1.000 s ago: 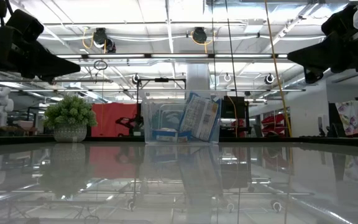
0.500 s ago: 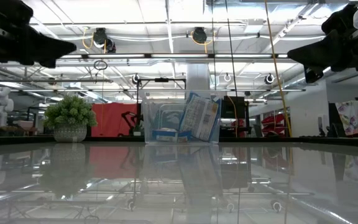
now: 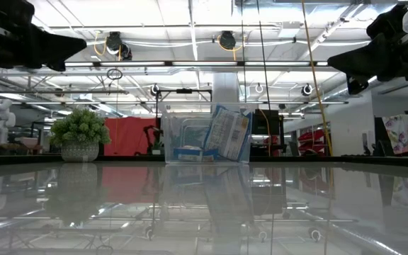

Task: Sort Maruchan noodles
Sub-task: Return to Home Position

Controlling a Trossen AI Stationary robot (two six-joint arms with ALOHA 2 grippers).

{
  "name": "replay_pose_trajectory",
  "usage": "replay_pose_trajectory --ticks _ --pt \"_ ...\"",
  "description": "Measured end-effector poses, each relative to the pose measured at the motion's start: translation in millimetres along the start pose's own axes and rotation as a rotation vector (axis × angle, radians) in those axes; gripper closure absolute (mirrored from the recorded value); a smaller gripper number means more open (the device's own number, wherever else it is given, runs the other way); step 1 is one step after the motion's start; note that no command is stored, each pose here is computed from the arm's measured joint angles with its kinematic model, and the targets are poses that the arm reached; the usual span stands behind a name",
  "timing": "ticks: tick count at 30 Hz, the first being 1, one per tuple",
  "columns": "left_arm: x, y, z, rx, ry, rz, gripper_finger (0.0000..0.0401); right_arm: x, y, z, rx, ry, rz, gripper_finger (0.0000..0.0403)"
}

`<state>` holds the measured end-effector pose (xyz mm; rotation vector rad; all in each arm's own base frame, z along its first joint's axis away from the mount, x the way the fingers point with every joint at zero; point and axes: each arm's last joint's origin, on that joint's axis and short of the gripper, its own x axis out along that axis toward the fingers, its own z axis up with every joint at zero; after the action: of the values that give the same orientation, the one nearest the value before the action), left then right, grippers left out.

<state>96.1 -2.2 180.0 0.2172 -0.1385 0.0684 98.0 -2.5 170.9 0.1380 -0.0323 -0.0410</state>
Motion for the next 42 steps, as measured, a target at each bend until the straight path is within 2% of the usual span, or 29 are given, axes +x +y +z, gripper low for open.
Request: replay_pose_trajectory --ticks 12,21,42 --pt "0.4 3.1 -14.1 -0.147 0.136 -0.036 0.0361 0.0 0.0 0.0 0.0 0.0 0.0 0.0403" --pt "2.7 2.3 -18.1 -0.168 0.182 -0.038 0.0361 0.0 0.0 0.0 0.0 0.0 0.0 0.0403" --pt "2.7 2.4 -18.2 -0.167 0.184 -0.035 0.0361 0.0 0.0 0.0 0.0 0.0 0.0 0.0403"
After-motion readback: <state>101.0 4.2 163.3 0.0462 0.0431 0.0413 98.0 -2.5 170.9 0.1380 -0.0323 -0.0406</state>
